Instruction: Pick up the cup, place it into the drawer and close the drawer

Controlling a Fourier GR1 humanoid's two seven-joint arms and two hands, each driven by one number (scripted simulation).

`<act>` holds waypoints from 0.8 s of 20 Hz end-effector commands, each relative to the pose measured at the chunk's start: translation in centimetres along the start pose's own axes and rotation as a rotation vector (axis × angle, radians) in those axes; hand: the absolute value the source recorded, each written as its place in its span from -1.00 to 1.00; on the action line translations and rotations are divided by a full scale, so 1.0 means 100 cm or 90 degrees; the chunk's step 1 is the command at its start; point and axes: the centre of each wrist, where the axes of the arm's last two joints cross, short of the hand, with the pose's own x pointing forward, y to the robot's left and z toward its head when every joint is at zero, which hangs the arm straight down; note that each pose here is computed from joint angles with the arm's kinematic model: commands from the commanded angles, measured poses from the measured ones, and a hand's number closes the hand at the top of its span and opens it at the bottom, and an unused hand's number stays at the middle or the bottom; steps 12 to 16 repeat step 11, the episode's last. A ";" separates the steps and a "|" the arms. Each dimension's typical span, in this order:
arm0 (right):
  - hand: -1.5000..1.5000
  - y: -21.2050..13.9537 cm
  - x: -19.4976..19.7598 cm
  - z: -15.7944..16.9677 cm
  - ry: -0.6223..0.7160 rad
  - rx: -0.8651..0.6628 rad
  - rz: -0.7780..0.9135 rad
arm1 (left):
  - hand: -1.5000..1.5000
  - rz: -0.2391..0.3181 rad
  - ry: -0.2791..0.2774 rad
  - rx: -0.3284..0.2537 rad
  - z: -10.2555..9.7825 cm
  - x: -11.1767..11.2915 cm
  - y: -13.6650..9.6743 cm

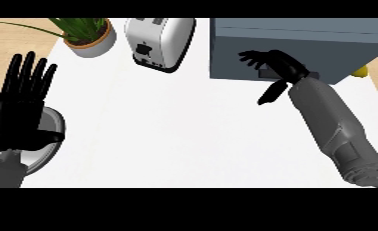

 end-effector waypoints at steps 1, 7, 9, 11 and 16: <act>-1.00 -0.027 -0.016 0.012 0.079 -0.035 0.006 | -1.00 -0.007 0.007 -0.015 0.000 -0.006 -0.012; -1.00 -0.035 -0.016 0.012 0.085 -0.028 0.009 | -1.00 -0.016 -0.005 -0.009 -0.005 -0.002 -0.002; -1.00 -0.037 -0.014 0.009 0.079 -0.028 0.008 | -1.00 -0.005 -0.003 -0.008 -0.006 -0.007 0.000; -1.00 -0.045 -0.011 0.006 0.080 -0.024 0.002 | -1.00 -0.014 0.001 -0.005 -0.007 -0.012 -0.015; -1.00 -0.045 -0.011 0.006 0.080 -0.024 0.002 | -1.00 -0.014 0.001 -0.005 -0.007 -0.012 -0.015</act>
